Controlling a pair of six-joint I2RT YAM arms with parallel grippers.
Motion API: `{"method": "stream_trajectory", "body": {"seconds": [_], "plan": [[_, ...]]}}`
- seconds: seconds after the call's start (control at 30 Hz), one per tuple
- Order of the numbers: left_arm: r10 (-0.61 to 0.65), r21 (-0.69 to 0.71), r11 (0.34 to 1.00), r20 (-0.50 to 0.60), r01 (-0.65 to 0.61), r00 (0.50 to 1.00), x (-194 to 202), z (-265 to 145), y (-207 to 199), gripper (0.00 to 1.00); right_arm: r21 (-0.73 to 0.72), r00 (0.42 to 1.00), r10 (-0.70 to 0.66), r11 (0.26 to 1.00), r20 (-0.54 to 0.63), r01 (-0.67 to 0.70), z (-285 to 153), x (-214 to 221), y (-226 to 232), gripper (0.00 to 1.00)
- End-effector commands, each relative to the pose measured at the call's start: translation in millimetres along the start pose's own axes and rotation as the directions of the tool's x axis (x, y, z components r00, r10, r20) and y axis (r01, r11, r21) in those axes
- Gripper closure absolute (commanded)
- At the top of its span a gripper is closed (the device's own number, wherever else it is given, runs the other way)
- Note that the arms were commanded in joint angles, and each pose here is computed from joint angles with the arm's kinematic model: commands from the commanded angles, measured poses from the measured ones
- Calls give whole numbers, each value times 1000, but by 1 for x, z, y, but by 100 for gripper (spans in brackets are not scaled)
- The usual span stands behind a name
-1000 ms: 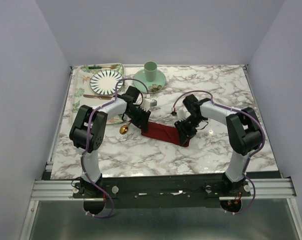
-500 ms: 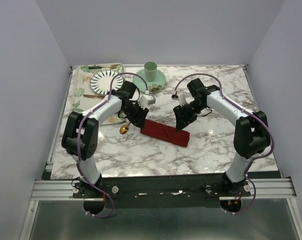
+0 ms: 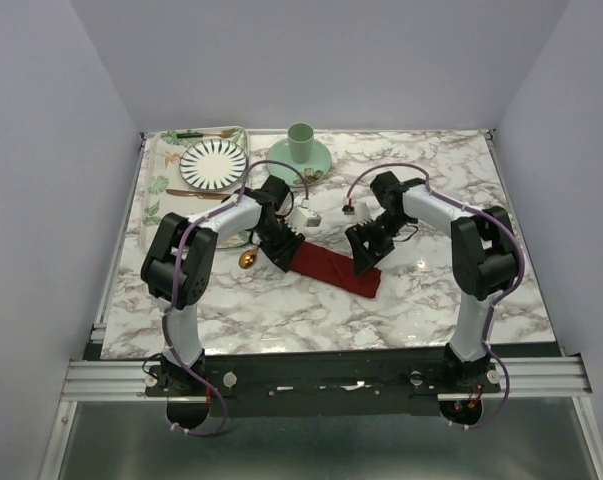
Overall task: Fold the napkin into a case and place the utensils inside
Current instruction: Rotate the smaller rectangle-folded napkin at the center of the board.
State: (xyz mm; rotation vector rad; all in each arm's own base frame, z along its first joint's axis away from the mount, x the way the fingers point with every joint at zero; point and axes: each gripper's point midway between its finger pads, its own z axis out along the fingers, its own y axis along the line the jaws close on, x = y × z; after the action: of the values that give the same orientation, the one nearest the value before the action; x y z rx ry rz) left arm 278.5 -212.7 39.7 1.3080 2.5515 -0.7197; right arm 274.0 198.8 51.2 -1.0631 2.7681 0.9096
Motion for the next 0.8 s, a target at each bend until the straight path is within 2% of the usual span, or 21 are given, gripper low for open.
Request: {"method": "stream_trajectory", "body": {"seconds": [0.0, 0.2, 0.37, 0.47, 0.6, 0.77], "plan": [[22, -53, 998, 33, -20, 999, -39, 19, 18, 59, -79, 999, 23, 997, -41, -26, 9, 33, 18, 25], [34, -13, 999, 118, -33, 992, -93, 40, 11, 58, -177, 995, 78, 980, -57, -87, 16, 61, 52, 24], [20, 49, 998, 182, -29, 983, -125, 49, -3, 51, -241, 992, 120, 962, -42, -127, 13, 57, 72, 21], [-9, 42, 999, 241, -1, 971, -138, 29, 2, 46, -259, 994, 107, 960, 0, -103, 2, 47, 80, 17], [11, -68, 998, 323, 12, 946, -146, -30, 26, 42, -238, 992, 75, 970, 97, -50, -21, 32, 84, 16], [-76, -175, 976, 285, 130, 956, -110, -67, 79, 43, -89, 982, 13, 996, 187, 4, -45, 10, 58, 16]]}}
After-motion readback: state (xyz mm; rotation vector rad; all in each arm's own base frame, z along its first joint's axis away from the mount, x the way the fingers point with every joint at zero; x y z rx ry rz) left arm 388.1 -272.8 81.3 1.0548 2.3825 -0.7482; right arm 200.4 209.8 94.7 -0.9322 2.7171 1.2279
